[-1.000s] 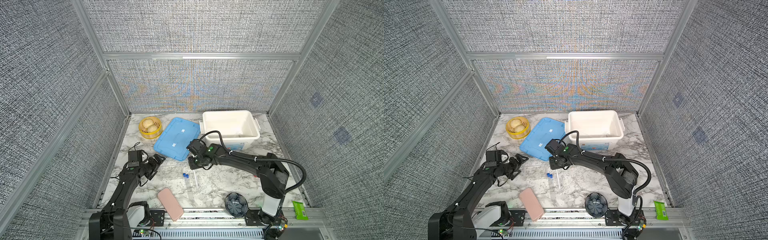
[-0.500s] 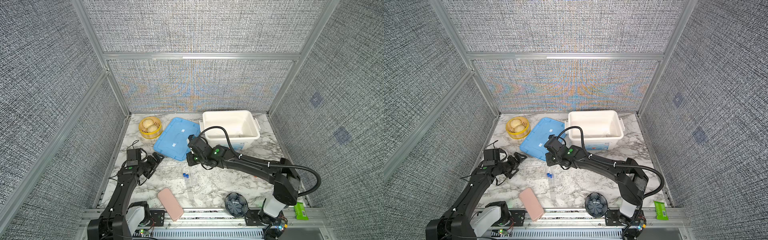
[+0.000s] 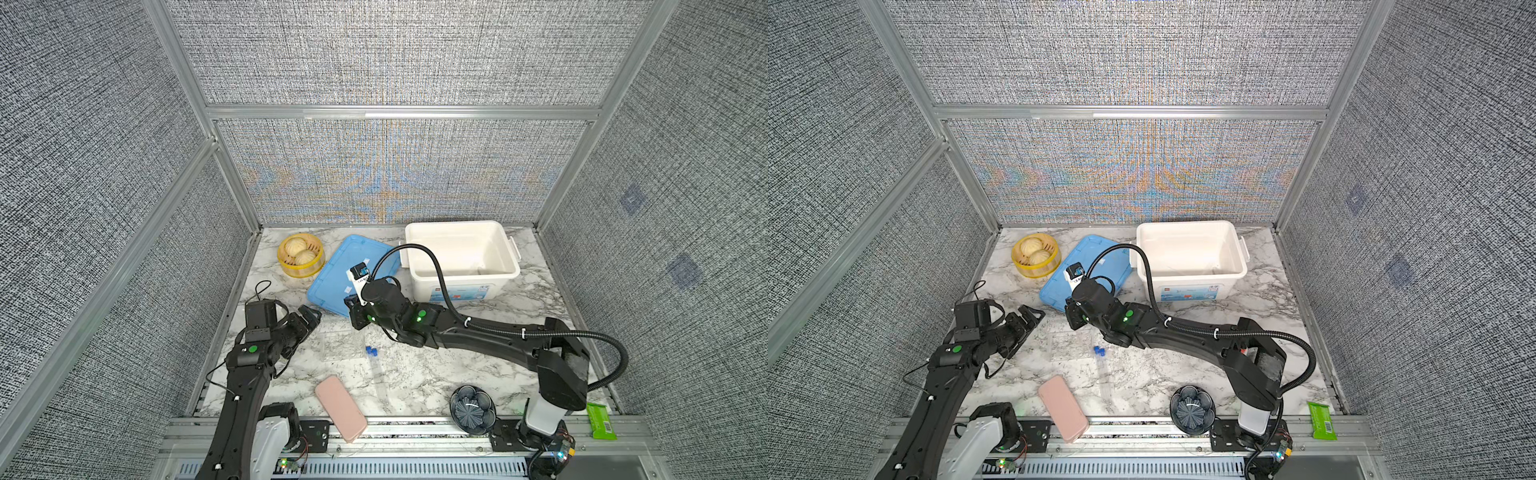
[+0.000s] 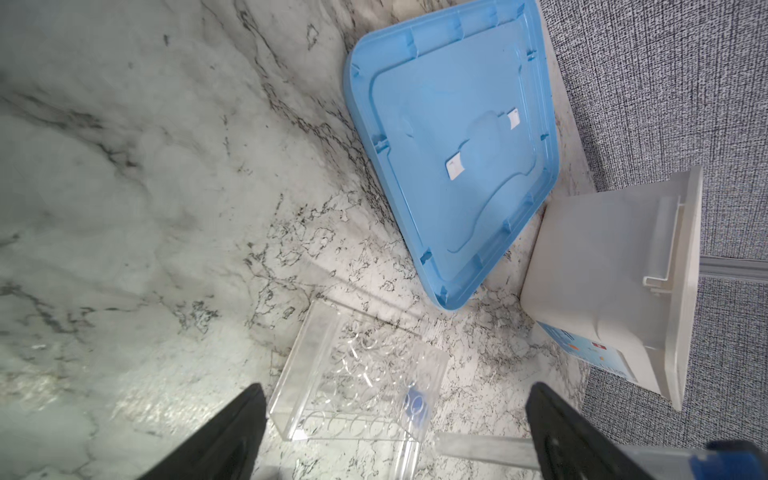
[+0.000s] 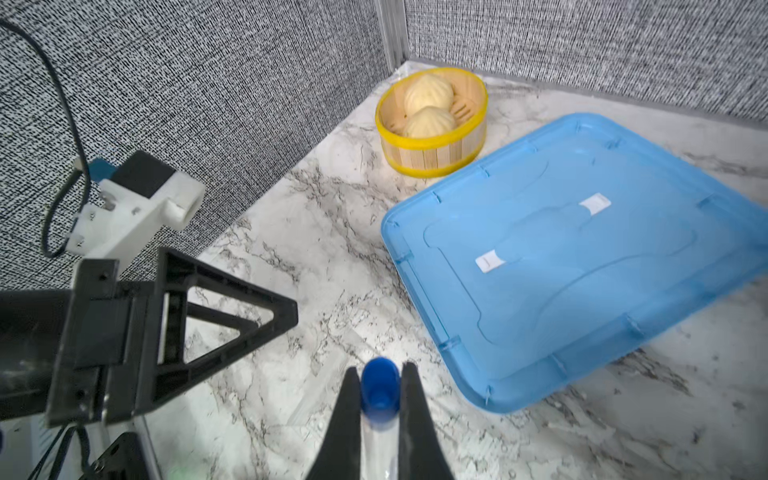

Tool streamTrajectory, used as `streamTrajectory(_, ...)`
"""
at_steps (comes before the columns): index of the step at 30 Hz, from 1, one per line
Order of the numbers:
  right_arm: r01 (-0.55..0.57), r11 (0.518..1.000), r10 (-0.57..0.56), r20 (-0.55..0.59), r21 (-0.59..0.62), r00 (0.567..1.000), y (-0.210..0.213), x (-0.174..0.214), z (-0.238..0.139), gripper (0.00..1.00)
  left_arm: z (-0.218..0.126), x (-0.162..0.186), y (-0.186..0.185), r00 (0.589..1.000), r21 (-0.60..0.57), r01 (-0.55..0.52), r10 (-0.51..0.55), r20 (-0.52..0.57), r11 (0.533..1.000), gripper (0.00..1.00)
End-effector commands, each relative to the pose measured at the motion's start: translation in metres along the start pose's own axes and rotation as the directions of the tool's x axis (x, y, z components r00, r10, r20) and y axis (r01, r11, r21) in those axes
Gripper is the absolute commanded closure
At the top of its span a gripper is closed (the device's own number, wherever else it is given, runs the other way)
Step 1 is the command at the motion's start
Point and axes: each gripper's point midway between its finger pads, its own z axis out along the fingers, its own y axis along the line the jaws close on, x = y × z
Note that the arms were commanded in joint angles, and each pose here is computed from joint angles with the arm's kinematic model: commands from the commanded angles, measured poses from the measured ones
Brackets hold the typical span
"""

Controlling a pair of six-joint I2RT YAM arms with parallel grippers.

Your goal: Organize the chemistry lab equipment

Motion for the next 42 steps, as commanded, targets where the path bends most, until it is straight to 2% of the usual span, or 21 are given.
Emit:
streamTrajectory(1,0.045,0.999,-0.044,0.141,0.0,0.989,0.006,-0.03,0.001,0.93,-0.002,-0.004,0.003,1.0,-0.018,-0.015,0.015,0.026,1.0,0.01)
streamTrajectory(10,0.136,0.991,-0.13,0.215,-0.015,0.968,0.023,-0.024,0.016,0.95,-0.007,-0.003,0.014,0.999,-0.088,-0.015,0.018,0.03,0.996,0.01)
streamTrajectory(14,0.14,0.99,-0.129,0.235,-0.031,0.964,0.034,-0.024,0.019,0.94,-0.021,-0.008,0.03,0.997,-0.203,-0.007,0.022,0.07,0.979,0.01)
streamTrajectory(17,0.161,0.985,-0.142,0.251,-0.054,0.958,0.045,-0.023,0.024,0.95,-0.034,-0.015,0.045,0.995,-0.323,0.011,0.02,0.093,0.946,0.01)
streamTrajectory(21,0.164,0.984,-0.14,0.266,-0.07,0.954,0.056,-0.021,0.03,0.95,-0.043,-0.022,0.054,0.993,-0.4,0.044,0.002,0.115,0.915,0.01)
streamTrajectory(24,0.175,0.98,-0.143,0.287,-0.091,0.947,0.064,-0.018,0.035,0.94,-0.061,-0.032,0.078,0.98,-0.527,0.109,-0.004,0.197,0.843,0.01)
streamTrajectory(26,0.179,0.98,-0.146,0.293,-0.091,0.945,0.067,-0.017,0.04,0.94,-0.071,-0.037,0.085,0.972,-0.567,0.134,0.005,0.237,0.813,0.01)
streamTrajectory(29,0.165,0.982,-0.133,0.283,-0.094,0.95,0.067,-0.011,0.045,0.95,-0.08,-0.044,0.089,0.963,-0.59,0.146,0.021,0.267,0.794,0.01)
streamTrajectory(34,0.179,0.98,-0.146,0.282,-0.093,0.948,0.068,-0.005,0.05,0.94,-0.076,-0.046,0.085,0.965,-0.564,0.143,0.012,0.262,0.814,0.01)
streamTrajectory(42,0.178,0.98,-0.149,0.259,-0.092,0.954,0.064,0.007,0.055,0.94,-0.049,-0.035,0.079,0.985,-0.488,0.103,-0.02,0.172,0.867,0.01)
